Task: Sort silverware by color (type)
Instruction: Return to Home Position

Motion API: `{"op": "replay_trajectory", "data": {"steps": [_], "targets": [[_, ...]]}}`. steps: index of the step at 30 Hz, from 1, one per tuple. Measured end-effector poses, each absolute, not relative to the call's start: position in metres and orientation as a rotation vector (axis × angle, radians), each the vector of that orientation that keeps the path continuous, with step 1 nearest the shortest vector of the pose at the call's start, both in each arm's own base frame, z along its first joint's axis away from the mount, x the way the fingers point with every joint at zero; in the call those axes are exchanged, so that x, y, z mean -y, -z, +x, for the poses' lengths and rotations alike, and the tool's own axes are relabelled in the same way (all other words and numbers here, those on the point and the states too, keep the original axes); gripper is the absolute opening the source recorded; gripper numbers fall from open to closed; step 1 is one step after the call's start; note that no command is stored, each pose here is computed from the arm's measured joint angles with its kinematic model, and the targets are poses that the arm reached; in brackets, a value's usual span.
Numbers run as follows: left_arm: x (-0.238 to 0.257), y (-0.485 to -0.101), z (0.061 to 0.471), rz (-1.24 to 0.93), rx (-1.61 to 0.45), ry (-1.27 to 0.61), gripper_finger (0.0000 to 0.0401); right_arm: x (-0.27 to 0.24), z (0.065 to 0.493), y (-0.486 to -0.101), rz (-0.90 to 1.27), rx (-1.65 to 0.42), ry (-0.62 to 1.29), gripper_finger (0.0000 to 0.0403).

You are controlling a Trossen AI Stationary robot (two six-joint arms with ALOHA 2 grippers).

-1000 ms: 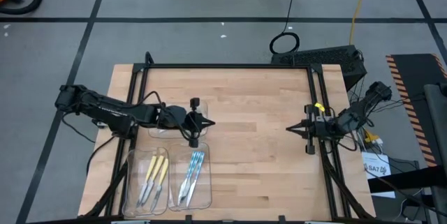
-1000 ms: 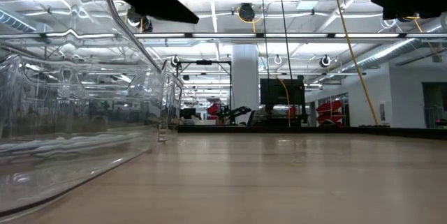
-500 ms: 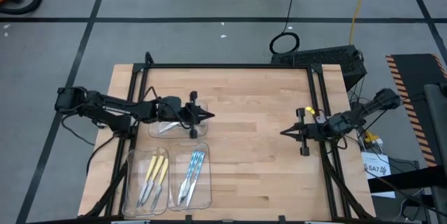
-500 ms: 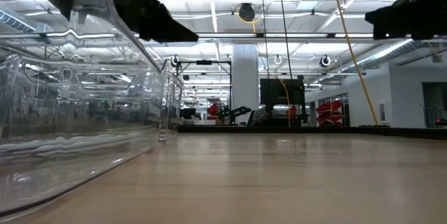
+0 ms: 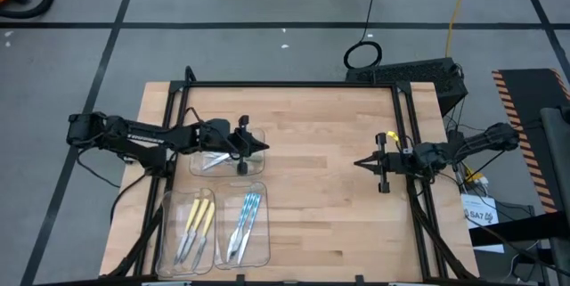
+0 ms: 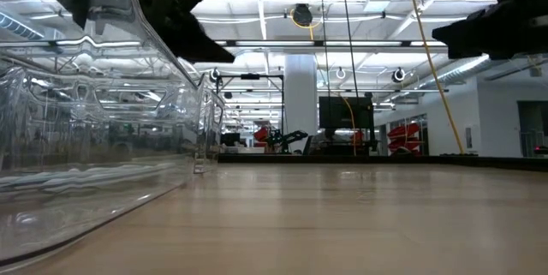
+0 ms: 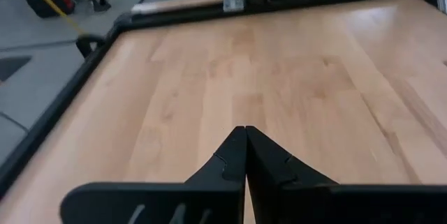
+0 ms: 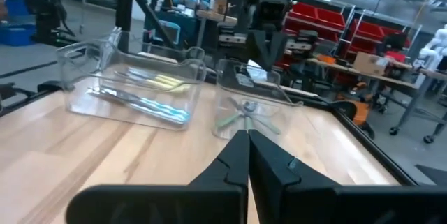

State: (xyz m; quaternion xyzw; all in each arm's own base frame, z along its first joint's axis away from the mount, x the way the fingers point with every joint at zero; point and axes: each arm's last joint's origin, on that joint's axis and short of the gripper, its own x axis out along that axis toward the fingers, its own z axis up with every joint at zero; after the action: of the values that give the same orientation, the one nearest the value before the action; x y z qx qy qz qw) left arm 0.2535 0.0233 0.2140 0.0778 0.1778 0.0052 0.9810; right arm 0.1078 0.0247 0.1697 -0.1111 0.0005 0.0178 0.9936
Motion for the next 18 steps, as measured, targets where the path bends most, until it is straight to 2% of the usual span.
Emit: {"op": "replay_trajectory", "data": {"steps": [5,10,14,18], "targets": [[-0.021,-0.204,0.233,0.124,-0.34,-0.017,0.0005,-0.023,0.108,-0.169,-0.221,-0.009,-0.02,0.0],[-0.021,-0.198,0.199,0.071,-0.261,-0.127,0.0005,-0.022,0.108,-0.168,-0.208,-0.018,-0.013,0.0],[-0.013,-0.197,0.179,0.05,-0.191,-0.116,0.0005,-0.022,0.108,-0.168,-0.213,-0.019,-0.012,0.0],[-0.004,-0.179,0.162,0.045,-0.161,-0.171,0.0005,-0.022,0.108,-0.169,-0.243,-0.015,-0.009,0.0]]}}
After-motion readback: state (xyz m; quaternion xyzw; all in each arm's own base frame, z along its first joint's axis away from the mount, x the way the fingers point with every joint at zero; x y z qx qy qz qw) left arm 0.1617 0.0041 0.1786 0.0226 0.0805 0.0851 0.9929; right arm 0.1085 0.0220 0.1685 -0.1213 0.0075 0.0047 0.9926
